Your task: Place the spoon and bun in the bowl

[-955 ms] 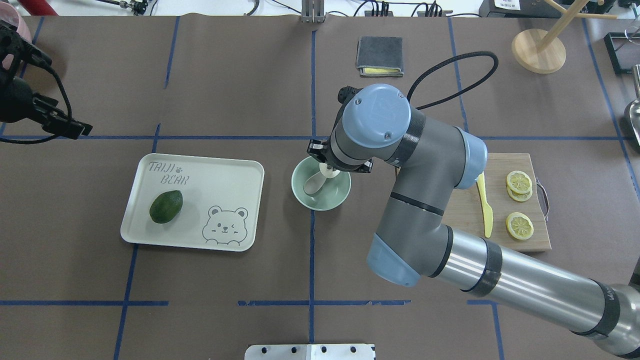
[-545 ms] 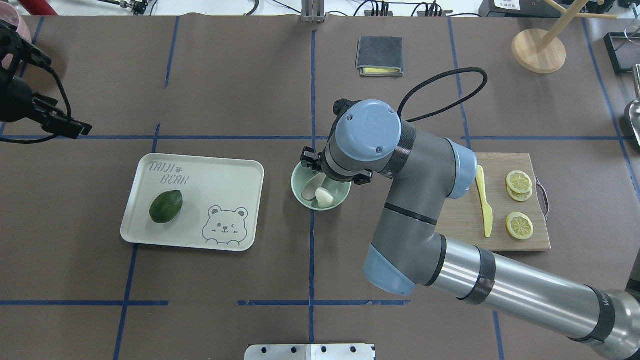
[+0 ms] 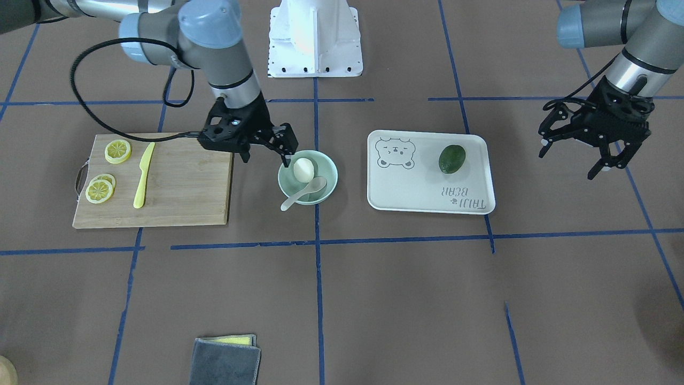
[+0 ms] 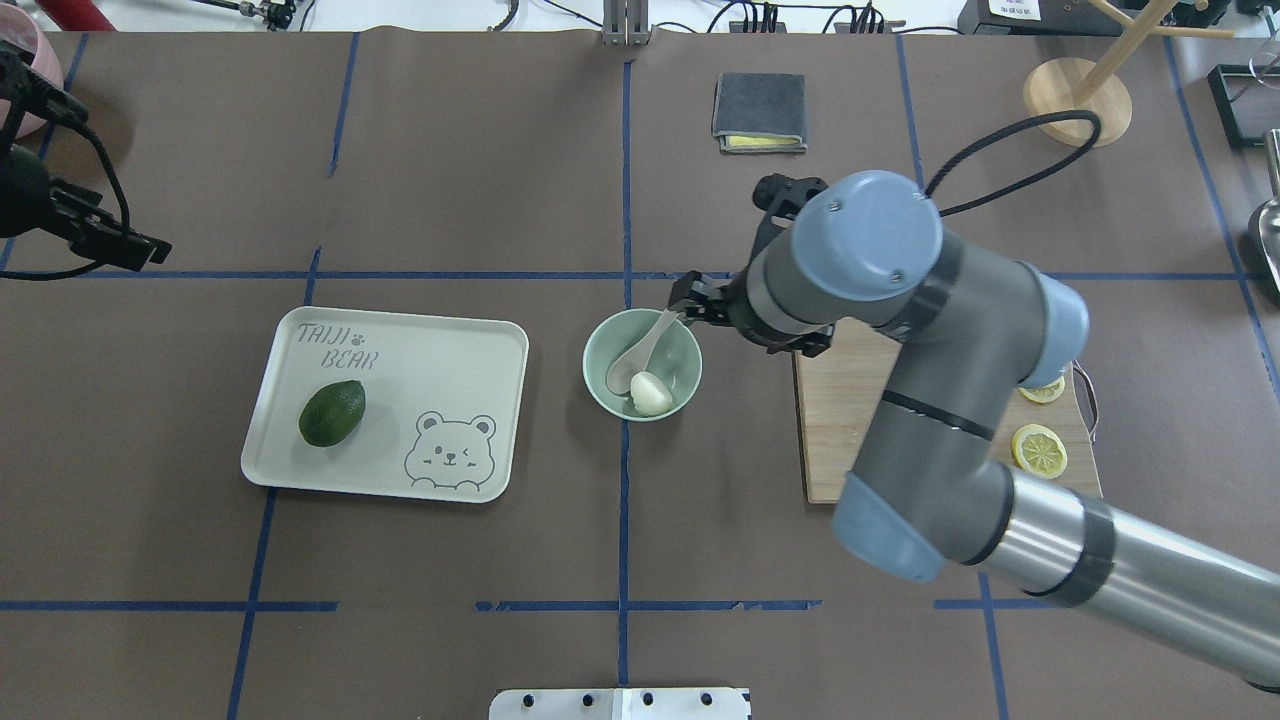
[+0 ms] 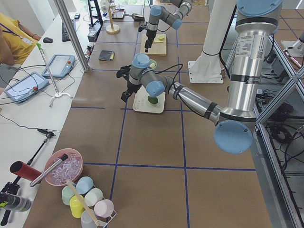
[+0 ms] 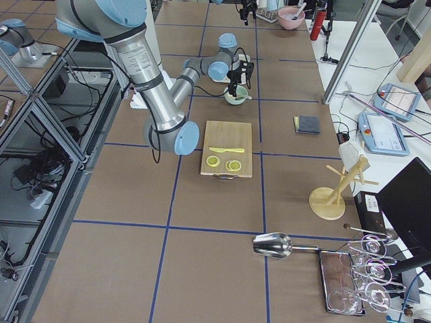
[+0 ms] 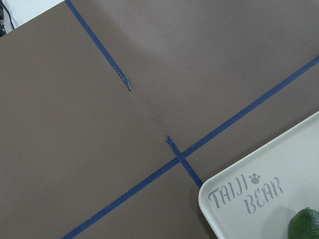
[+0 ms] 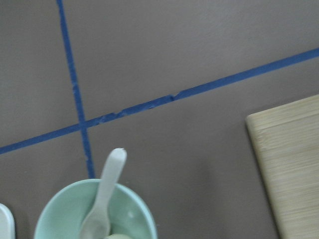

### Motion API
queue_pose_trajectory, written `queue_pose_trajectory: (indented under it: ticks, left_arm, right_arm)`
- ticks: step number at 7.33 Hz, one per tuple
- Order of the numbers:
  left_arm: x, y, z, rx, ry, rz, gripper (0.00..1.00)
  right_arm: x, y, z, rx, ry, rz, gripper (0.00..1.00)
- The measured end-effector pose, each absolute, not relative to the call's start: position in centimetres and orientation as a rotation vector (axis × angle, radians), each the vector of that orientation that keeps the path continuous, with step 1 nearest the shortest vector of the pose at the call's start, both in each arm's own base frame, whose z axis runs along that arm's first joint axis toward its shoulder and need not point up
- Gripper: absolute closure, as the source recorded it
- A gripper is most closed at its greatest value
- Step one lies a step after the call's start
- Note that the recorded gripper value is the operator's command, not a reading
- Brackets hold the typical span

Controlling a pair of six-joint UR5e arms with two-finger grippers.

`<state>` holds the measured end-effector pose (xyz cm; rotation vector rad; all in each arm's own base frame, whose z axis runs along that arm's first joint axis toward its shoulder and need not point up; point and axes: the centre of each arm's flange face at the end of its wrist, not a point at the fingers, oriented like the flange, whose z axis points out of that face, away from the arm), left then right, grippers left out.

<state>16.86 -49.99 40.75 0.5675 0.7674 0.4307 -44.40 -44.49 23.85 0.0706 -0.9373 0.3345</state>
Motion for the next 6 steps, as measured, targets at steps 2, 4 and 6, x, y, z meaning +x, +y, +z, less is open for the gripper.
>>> queue_pose_trajectory:
  ticks: [2,4,6]
  left_arm:
    - [9.6,-51.9,47.1,0.543,0.735,0.472,0.01]
    - [2.1,-52.4,51.6,0.544,0.75,0.475,0.0]
    - [-2.9,-52.5,54.8,0.512,0.75,0.359,0.0]
  right_arm:
    - [-34.3,-46.5,30.9,0.068,-0.893,0.236,0.0]
    - [-24.2,-47.3,37.8,0.069,-0.857,0.126,0.0]
    - [-16.5,-47.7,44.1,0.091,-0.823,0.003,0.0]
